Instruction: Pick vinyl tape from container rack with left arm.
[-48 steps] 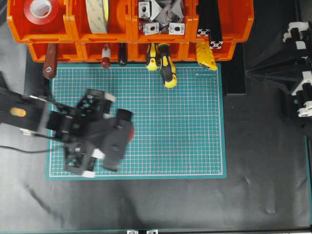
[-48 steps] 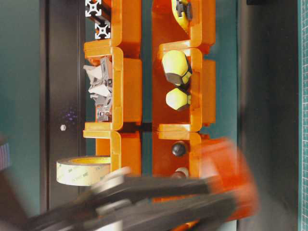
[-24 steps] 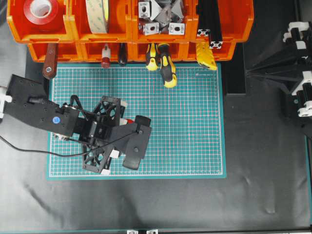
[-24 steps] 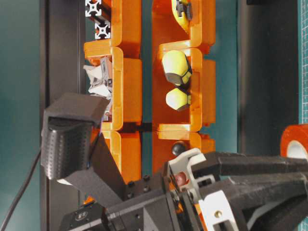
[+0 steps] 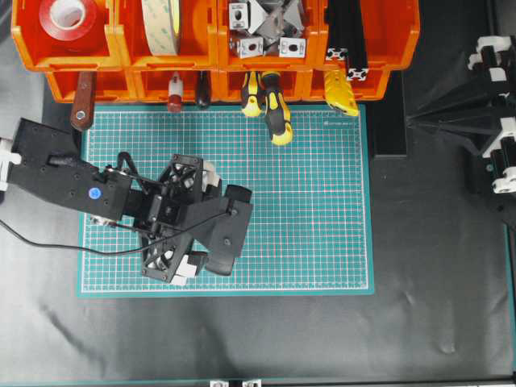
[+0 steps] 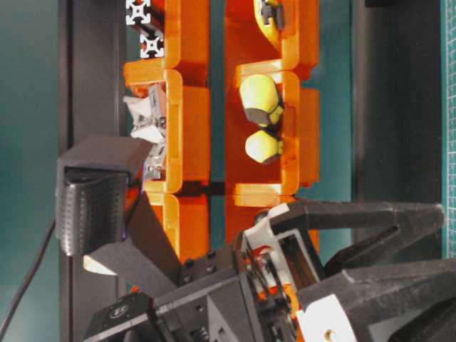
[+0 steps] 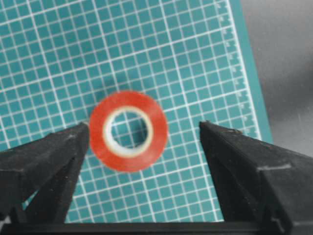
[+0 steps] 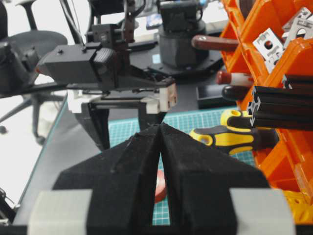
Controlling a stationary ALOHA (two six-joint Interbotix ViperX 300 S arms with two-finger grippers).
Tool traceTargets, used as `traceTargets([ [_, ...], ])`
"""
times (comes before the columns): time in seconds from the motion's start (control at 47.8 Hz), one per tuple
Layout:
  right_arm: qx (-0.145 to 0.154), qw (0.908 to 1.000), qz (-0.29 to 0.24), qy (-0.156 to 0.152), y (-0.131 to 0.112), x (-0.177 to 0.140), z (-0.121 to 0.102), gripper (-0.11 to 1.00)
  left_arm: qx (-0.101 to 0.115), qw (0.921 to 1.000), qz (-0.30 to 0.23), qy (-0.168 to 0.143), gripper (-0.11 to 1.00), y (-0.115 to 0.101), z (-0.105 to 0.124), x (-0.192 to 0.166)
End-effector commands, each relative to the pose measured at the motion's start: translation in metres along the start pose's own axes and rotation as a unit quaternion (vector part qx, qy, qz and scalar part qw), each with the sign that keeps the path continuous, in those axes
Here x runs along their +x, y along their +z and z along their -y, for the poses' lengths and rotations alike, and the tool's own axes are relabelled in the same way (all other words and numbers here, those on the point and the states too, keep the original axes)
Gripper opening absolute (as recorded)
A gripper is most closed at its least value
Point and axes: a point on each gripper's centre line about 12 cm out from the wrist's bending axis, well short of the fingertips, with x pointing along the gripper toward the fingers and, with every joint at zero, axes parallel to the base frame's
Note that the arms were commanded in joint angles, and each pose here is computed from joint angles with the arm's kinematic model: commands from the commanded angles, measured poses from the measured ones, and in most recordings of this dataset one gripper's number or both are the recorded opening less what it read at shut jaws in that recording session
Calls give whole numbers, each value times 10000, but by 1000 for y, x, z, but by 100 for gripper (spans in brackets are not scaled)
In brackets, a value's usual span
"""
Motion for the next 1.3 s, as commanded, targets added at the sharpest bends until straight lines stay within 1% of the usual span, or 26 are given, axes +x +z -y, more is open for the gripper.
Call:
traceTargets([
  [0.0,15,9999,135,30,13,1,-2,0,-4,9997,245,12,85,9,-1,-14],
  [0.188,22,9999,112,27,11,1,-2,0,-96,9991,407,14,82,9,-1,-29],
  [0.272,15,9999,112,27,11,1,-2,0,-132,9979,629,15,82,9,-1,-43],
  [0.355,15,9999,112,27,10,0,-2,0,-252,9949,973,-1,82,7,-1,-63],
  [0.439,15,9999,97,24,9,0,-2,0,-387,9919,1211,-48,82,-1,2,-80],
  [0.523,23,10000,68,12,6,0,-1,0,-417,9882,1465,-135,82,-10,10,-103],
  [0.585,22,10000,67,20,6,0,-1,0,-481,9851,1639,-187,82,-18,13,-120],
  [0.69,15,10000,68,12,6,0,-1,0,-502,9794,1941,-249,82,-33,15,-147],
  [0.794,8,10000,68,12,6,0,-1,0,-606,9669,2452,-350,81,-47,17,-177],
  [0.878,8,10000,45,8,3,0,-1,0,-685,9531,2920,-401,80,-56,15,-197],
  [0.92,8,10000,23,4,2,-1,0,0,-675,9471,3110,-408,79,-61,15,-206],
  [0.982,15,10000,-8,-1,-2,-1,0,0,-687,9401,3312,-424,78,-70,14,-217],
  [1.003,8,10000,-38,-6,-4,-1,1,0,-661,9369,3407,-418,78,-74,14,-223],
  [1.108,9,10000,-59,-17,-6,-1,1,0,-695,9284,3630,-384,75,-91,10,-238],
  [1.171,15,10000,-83,-13,-8,-1,1,0,-797,9206,3804,-376,75,-103,7,-248],
  [1.212,15,10000,-68,-11,-8,-2,1,0,-833,9129,3980,-365,75,-112,6,-257],
  [1.275,15,10000,-38,-7,-8,-2,1,0,-870,9058,4134,-337,75,-123,4,-263],
])
